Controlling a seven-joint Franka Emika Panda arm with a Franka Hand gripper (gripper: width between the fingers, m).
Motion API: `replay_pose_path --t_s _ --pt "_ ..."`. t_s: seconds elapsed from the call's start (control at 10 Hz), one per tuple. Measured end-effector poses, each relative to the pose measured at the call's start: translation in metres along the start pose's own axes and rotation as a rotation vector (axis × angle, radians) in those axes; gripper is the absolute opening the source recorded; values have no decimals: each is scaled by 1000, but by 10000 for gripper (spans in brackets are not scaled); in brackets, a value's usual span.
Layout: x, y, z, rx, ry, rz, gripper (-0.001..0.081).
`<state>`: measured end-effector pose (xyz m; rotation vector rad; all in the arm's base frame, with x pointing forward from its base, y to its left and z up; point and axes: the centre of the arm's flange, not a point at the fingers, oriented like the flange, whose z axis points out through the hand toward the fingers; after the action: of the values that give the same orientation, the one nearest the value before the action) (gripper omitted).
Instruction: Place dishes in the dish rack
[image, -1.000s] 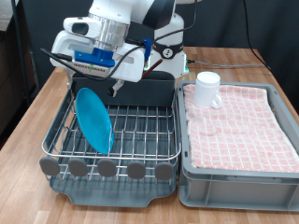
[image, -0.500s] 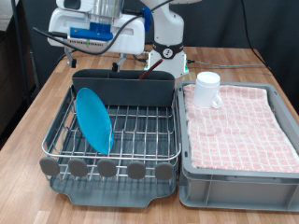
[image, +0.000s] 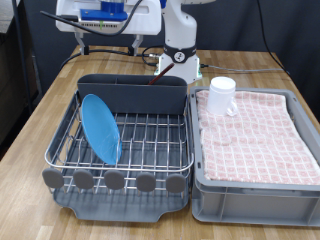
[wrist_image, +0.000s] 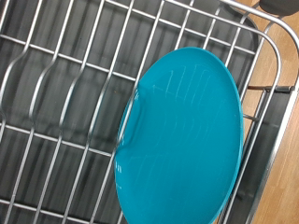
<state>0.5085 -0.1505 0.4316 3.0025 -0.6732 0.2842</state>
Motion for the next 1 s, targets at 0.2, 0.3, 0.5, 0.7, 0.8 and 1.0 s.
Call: replay_pose_path --t_s 0.2,0.3,0.5,0.7,0.8,1.0 --pt "-2 -12 2 -15 -2 8 802" --pt "-4 -27 2 -23 -7 11 802" --pt "-14 -66 2 -21 -24 17 802" --pt "-28 -103 0 -10 -44 33 802" --pt "-35 -120 -1 -8 -46 44 802" --pt "-49 -148 -1 -3 -50 48 802"
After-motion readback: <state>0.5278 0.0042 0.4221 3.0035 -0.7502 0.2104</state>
